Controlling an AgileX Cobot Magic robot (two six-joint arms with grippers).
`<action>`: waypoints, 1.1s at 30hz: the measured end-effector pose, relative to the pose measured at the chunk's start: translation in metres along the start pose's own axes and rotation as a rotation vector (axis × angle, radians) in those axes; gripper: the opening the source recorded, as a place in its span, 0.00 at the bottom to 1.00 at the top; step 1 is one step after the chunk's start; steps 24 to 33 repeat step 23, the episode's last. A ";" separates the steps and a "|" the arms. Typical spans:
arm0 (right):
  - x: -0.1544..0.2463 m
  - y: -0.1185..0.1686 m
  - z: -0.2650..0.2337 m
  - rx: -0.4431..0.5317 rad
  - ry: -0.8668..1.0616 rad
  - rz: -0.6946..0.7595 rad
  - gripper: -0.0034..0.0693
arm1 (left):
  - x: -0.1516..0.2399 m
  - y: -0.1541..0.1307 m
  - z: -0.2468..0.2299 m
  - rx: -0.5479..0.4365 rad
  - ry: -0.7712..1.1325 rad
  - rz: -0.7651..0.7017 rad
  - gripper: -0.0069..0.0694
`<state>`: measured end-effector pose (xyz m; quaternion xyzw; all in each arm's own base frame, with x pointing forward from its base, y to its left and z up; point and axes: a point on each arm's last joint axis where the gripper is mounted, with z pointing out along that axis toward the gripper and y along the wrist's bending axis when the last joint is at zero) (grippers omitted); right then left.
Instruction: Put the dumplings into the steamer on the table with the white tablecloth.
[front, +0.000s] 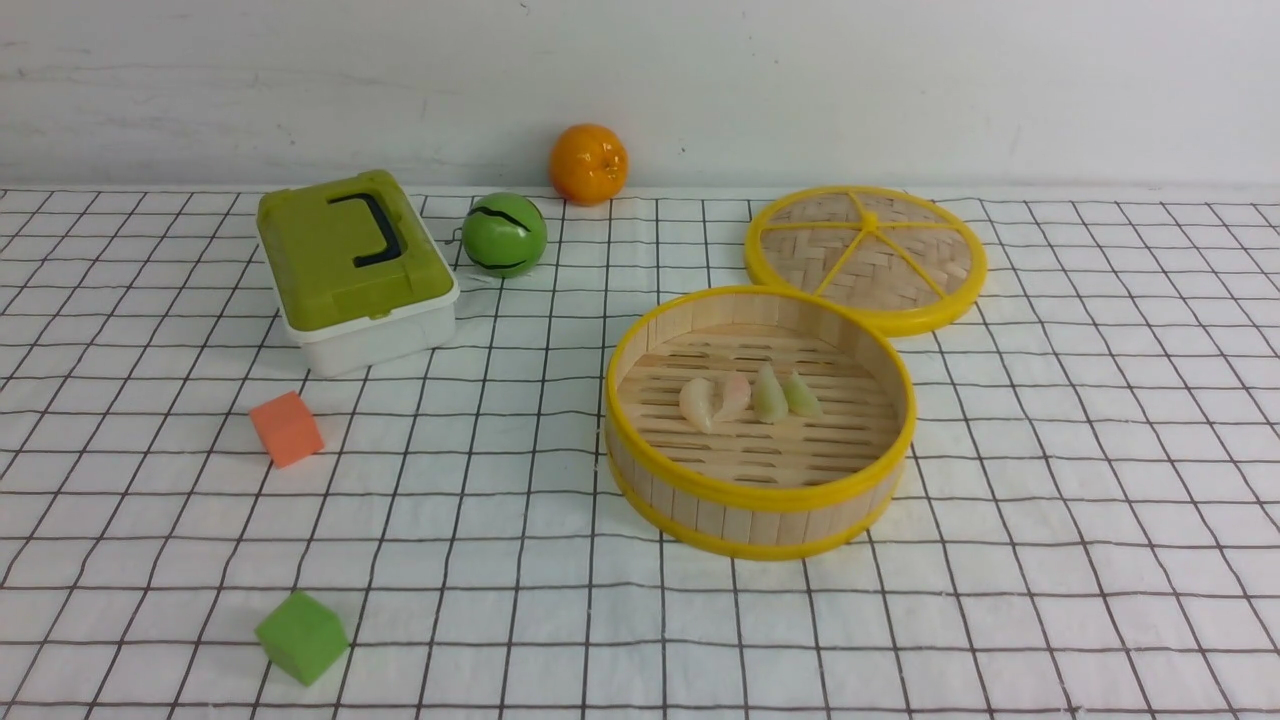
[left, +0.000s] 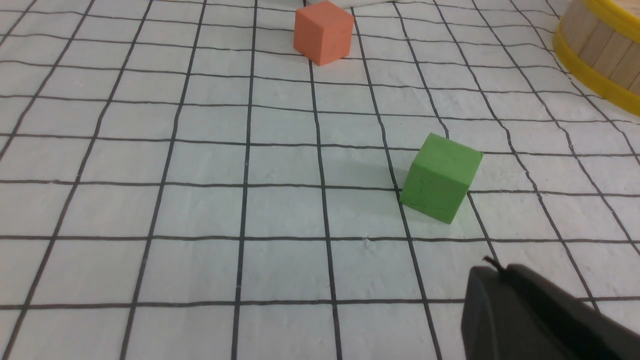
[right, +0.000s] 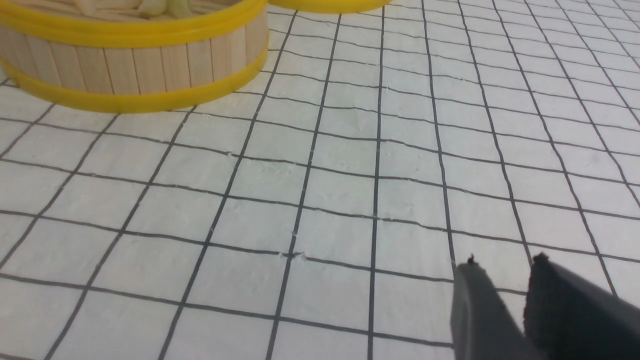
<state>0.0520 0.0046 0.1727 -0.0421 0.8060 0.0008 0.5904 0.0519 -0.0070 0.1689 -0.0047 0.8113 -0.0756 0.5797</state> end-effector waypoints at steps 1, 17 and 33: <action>0.000 0.000 0.000 0.000 0.000 0.000 0.27 | 0.000 0.000 0.000 0.000 0.000 0.000 0.09; 0.000 0.000 0.000 0.000 0.000 0.000 0.29 | 0.000 0.000 0.000 0.000 0.000 -0.001 0.09; 0.000 0.000 0.000 -0.001 0.000 0.000 0.30 | 0.000 0.000 0.000 0.000 0.000 -0.001 0.09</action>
